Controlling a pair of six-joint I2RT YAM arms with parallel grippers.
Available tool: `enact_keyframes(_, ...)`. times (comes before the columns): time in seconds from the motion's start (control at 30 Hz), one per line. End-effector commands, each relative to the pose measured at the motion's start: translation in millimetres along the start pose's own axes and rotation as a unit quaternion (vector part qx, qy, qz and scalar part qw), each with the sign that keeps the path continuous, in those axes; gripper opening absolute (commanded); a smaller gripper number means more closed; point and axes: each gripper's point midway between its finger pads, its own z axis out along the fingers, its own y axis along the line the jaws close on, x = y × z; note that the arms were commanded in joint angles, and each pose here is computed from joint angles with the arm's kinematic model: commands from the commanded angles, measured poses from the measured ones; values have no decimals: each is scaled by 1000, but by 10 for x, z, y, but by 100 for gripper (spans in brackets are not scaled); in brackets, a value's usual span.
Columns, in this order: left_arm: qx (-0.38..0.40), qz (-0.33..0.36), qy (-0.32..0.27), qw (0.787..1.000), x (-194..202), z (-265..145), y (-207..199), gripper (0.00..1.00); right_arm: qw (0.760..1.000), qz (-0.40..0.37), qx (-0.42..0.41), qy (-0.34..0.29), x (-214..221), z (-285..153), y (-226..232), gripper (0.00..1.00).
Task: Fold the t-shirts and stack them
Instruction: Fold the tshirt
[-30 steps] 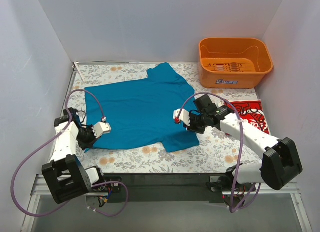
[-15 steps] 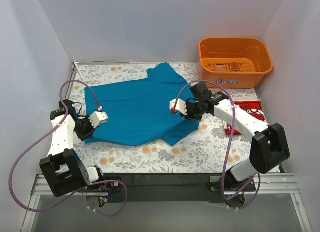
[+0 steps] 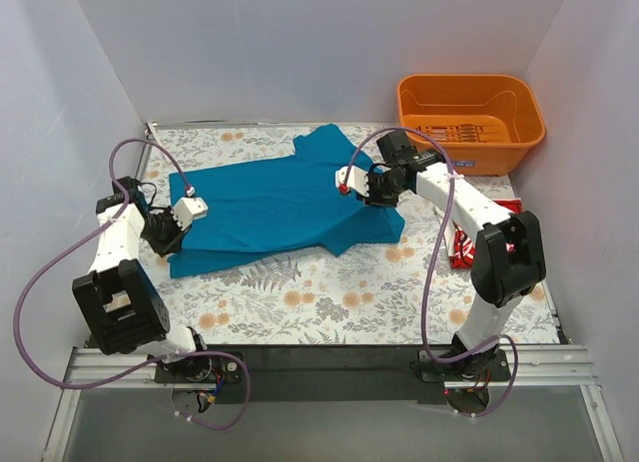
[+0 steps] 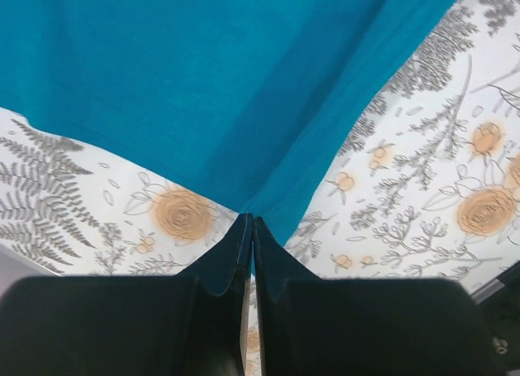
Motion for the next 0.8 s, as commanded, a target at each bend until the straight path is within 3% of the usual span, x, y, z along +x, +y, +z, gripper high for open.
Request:
enact_keyframes(0.0,-35,5,-37,999,-214,-75,324,0,1000,-26,-2,-6,-47,-2,-161,1)
enact_keyframes(0.77,-23,10,-21,999,-533,368,1026,0,1000,-24,-16,2,150,436,-613,1)
